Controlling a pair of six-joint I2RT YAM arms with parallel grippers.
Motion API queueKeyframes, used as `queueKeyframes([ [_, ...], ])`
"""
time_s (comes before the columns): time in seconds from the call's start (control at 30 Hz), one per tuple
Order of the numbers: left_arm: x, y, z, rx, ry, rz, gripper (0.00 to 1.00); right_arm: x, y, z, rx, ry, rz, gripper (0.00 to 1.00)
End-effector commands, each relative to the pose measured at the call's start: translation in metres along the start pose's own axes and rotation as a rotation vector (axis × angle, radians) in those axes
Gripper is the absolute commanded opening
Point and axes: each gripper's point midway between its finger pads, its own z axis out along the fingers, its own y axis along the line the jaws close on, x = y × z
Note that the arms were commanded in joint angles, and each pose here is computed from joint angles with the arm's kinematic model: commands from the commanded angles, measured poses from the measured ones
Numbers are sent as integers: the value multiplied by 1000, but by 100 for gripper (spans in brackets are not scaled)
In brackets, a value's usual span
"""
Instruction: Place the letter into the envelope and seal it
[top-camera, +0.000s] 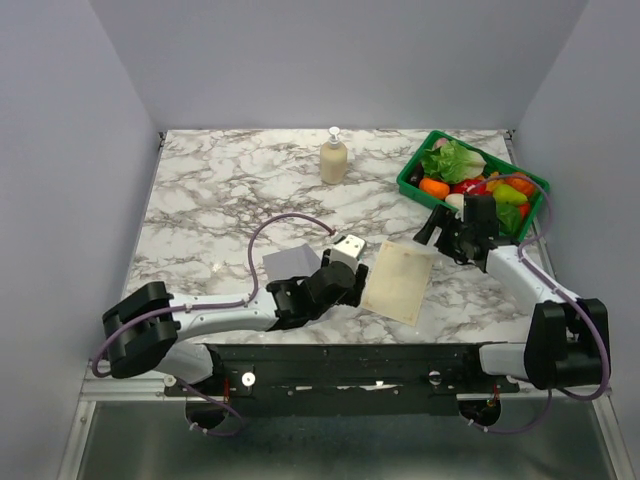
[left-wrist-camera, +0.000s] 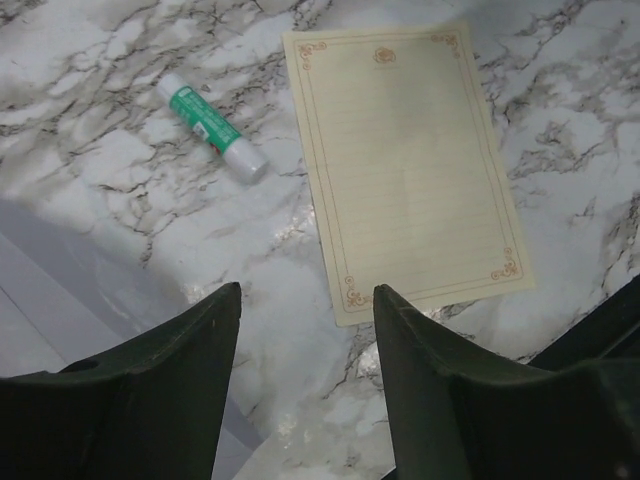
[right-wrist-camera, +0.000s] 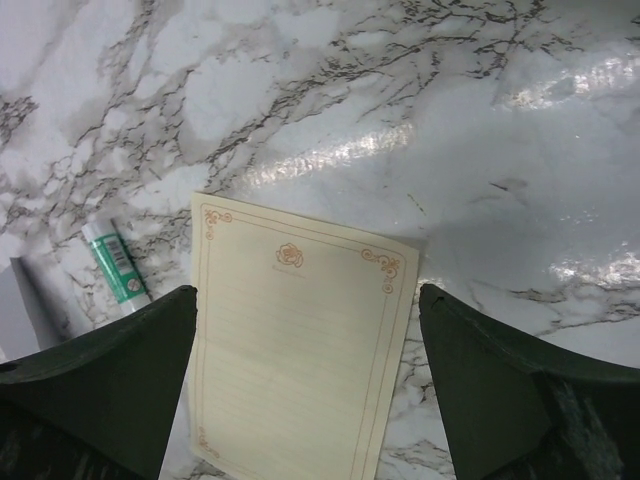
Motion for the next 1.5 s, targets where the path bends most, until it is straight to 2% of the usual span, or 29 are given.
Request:
queueKeyframes([
  [0.0, 11, -32, 10, 87, 30, -47, 56, 9, -30, 5, 136, 40, 31, 96],
  [0.13, 37, -47, 17, 108, 87, -24, 38, 6, -35, 6, 142, 60, 5, 96],
  [0.17, 44, -49, 21, 106, 101, -25, 30, 7, -36, 7, 139, 69, 0, 96],
  [0.27, 59, -55, 28, 114, 130, -22, 15, 11, -36, 12, 121, 107, -26, 96],
  [0.33, 66, -57, 31, 116, 144, -19, 11, 15, -34, 14, 101, 134, -42, 97],
  [0.67, 89, -58, 53, 84, 184, -17, 6, 24, -32, 27, 72, 211, -45, 97],
  [0.93, 105, -49, 51, 62, 214, -12, 3, 32, -32, 33, 59, 271, -63, 96],
  [1.03, 108, -47, 49, 62, 219, -12, 1, 34, -33, 33, 59, 290, -74, 93],
  [1.17, 109, -46, 48, 67, 224, -1, 0, 39, -26, 35, 6, 319, -78, 73],
  [1.47, 107, -47, 47, 73, 223, 7, 0, 49, -15, 37, -72, 367, -72, 77],
])
